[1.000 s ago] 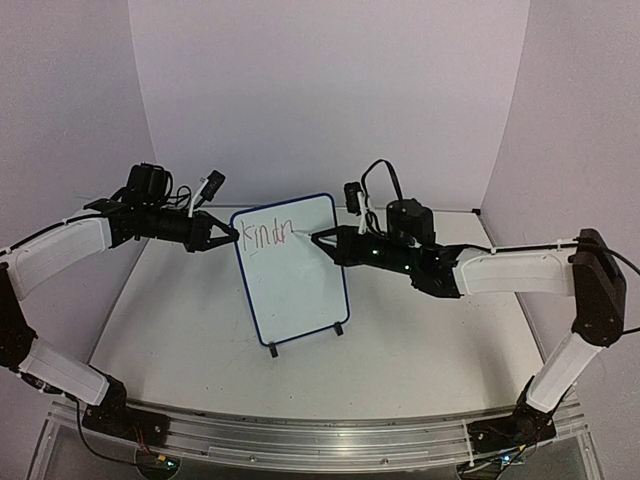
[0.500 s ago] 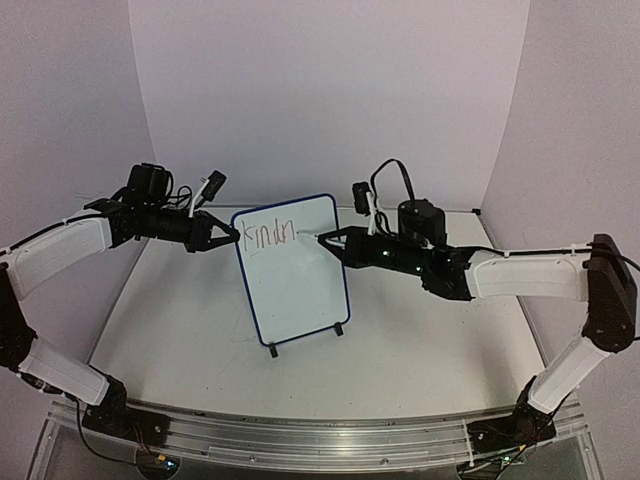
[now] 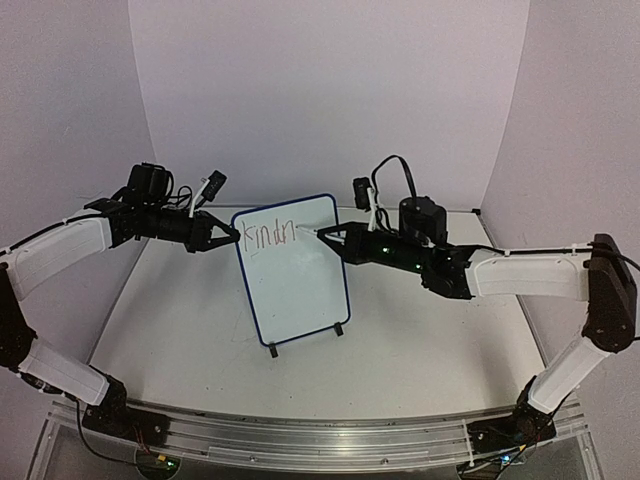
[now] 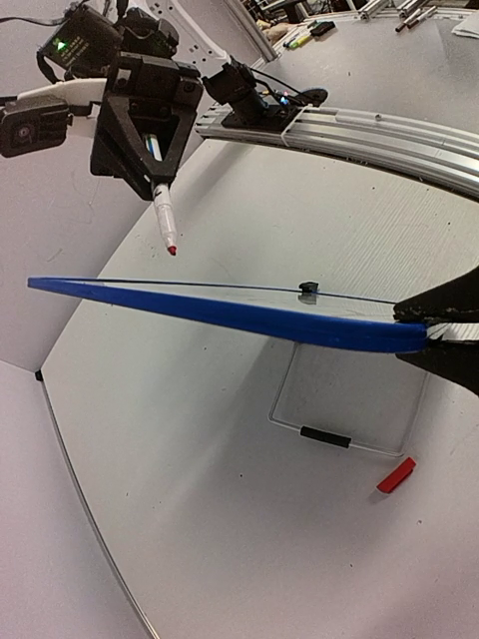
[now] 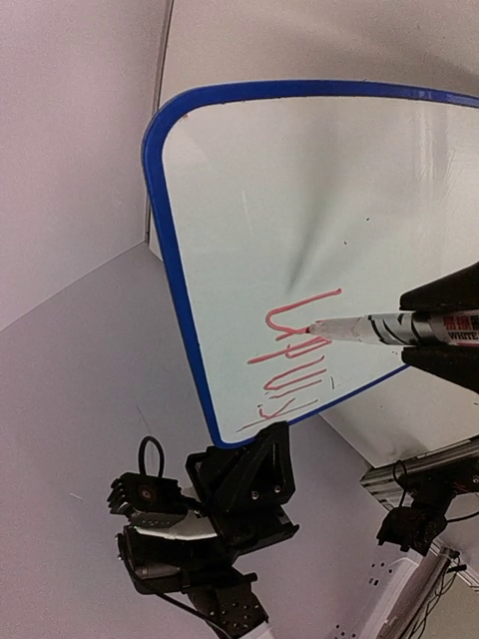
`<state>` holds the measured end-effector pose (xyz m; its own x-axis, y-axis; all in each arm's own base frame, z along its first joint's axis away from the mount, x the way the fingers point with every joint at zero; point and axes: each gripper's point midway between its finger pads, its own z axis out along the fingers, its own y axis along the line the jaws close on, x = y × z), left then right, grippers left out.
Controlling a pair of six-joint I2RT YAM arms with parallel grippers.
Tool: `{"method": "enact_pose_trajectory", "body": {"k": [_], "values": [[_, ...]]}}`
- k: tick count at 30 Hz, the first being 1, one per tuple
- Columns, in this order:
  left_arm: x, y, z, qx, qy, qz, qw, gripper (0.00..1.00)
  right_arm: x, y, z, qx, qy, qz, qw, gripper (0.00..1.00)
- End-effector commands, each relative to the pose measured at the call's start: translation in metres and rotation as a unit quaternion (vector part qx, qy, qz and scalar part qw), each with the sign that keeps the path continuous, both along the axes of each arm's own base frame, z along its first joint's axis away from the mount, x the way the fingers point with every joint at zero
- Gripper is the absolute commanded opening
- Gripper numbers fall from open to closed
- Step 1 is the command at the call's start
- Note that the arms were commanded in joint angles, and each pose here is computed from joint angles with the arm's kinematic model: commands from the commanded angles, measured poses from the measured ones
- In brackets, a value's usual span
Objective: Write a sentence on the whiteboard
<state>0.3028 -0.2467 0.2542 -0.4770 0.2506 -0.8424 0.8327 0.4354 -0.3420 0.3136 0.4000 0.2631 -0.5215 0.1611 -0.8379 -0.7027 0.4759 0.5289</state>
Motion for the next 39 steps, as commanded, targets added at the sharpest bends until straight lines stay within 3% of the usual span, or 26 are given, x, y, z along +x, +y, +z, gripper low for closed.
{"method": "enact_pose_trajectory", "body": {"k": [1,16,39], "values": [[-0.004,0.000,-0.019,0.036,0.011,-0.005,0.999,0.00,0.013,0.004,0.013,0.009,-0.020,-0.014,1.000,0.00],[-0.004,0.000,-0.019,0.038,0.011,-0.005,0.999,0.00,0.026,-0.007,-0.001,-0.008,-0.007,-0.050,0.999,0.00],[-0.005,0.000,-0.018,0.039,0.009,-0.005,0.999,0.00,0.032,-0.015,0.023,0.001,-0.031,-0.066,0.997,0.00]]}}
